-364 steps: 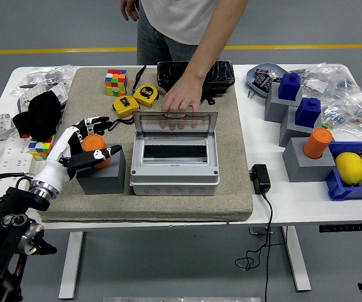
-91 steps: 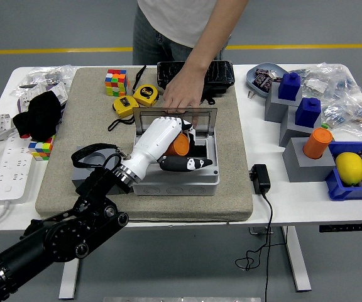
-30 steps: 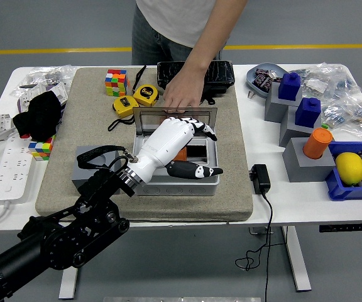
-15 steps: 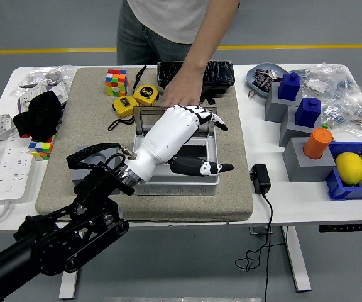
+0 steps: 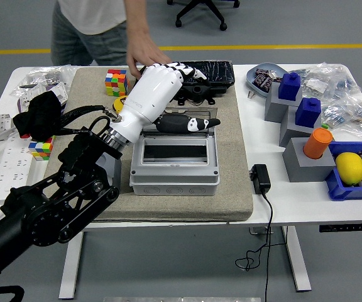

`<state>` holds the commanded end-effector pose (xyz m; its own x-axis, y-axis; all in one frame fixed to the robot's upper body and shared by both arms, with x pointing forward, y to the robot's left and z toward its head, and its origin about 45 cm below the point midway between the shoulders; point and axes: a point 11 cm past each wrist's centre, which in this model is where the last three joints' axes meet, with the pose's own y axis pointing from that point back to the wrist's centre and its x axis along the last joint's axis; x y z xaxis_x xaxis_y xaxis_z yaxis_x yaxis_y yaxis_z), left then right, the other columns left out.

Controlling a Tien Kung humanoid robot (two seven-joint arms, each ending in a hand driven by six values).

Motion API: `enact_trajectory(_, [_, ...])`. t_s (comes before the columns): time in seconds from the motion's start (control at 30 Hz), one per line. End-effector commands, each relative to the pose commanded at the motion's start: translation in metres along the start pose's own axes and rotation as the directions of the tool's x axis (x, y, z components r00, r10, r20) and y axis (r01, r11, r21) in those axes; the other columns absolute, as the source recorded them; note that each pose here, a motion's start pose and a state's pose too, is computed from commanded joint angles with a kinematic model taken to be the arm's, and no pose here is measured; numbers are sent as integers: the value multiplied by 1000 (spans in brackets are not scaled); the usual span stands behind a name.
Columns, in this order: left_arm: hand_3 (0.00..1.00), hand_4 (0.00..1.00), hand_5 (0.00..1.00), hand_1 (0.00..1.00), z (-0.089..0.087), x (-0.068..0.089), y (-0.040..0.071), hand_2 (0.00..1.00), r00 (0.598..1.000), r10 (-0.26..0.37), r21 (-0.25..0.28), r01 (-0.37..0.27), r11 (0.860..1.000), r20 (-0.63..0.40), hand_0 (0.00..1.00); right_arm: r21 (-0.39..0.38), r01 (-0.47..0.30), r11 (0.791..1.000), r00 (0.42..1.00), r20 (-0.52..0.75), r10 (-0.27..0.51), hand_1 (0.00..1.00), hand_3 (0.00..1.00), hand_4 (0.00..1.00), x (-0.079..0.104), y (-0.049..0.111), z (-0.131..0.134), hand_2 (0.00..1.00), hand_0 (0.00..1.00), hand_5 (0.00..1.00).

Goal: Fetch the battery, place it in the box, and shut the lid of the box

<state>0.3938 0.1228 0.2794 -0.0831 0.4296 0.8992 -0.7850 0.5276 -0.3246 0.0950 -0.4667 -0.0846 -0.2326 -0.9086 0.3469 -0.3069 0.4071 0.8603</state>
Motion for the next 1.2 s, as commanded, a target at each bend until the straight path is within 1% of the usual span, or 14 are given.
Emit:
enact_trajectory(0.13, [792,998,998,902,-13,0,-6,832,995,-74,82,69,994,63,702,2,-1,1000,1000,-3,1,837,827,998,1,0,-1,781,875,998])
enact_trajectory(0.17, [825,998,998,939,-15,0,-7,864,993,-93,97,85,992,78,821,2,-2,1000,1000,-3,2,838,827,998,1,0,-1,782,876,998])
enact_trajectory(0.2, [825,998,998,939,-17,-1,-7,864,989,-114,114,104,988,90,821,3,-2,1000,1000,-4,2,838,827,998,2,0,-2,782,876,998])
enact_trajectory(0.27, [825,998,998,939,-21,-6,-6,864,979,-169,149,151,977,113,821,3,-5,1000,1000,-4,5,838,827,998,2,0,-2,782,876,998])
enact_trajectory(0.33, [825,998,998,939,-26,-13,-4,864,965,-233,185,208,960,124,821,3,-6,1000,1000,-4,6,838,827,998,3,0,-2,782,876,998])
enact_trajectory(0.4, [827,998,998,938,-28,-17,-1,860,955,-270,202,242,949,125,836,3,-7,1000,1000,-4,7,838,827,998,3,0,-2,782,876,998])
enact_trajectory(0.53, [827,998,998,938,-26,-21,2,860,943,-307,212,277,937,129,836,1,-7,1000,1000,-6,7,838,827,998,4,0,0,782,876,998])
enact_trajectory(0.57, [786,998,998,882,-25,-21,3,817,942,-310,210,279,937,131,814,0,-7,1000,1000,-5,7,838,827,998,4,0,0,782,876,998])
enact_trajectory(0.7, [786,998,998,882,-25,-25,6,817,933,-336,217,304,928,131,814,-1,-7,1000,1000,-7,7,838,827,998,3,0,0,782,876,998])
enact_trajectory(0.73, [786,998,998,882,-26,-27,8,817,928,-350,223,317,922,129,814,1,-6,1000,1000,-6,6,838,827,998,3,0,0,782,876,998])
enact_trajectory(0.77, [765,998,998,859,-26,-28,10,789,926,-355,225,322,920,129,782,1,-6,1000,1000,-6,6,838,827,998,3,0,0,782,875,998])
enact_trajectory(0.93, [765,998,998,859,-25,-34,15,789,913,-387,228,353,907,128,782,0,-7,1000,1000,-5,7,838,827,998,4,0,0,782,875,998])
enact_trajectory(0.97, [749,998,998,838,-25,-35,16,772,911,-393,230,359,905,125,757,0,-8,1000,1000,-4,8,838,827,998,4,0,0,782,876,998])
enact_trajectory(1.2, [742,998,998,830,-15,-35,19,766,915,-385,203,356,912,124,754,-2,-9,1000,1000,-1,9,838,827,998,4,0,1,782,876,998])
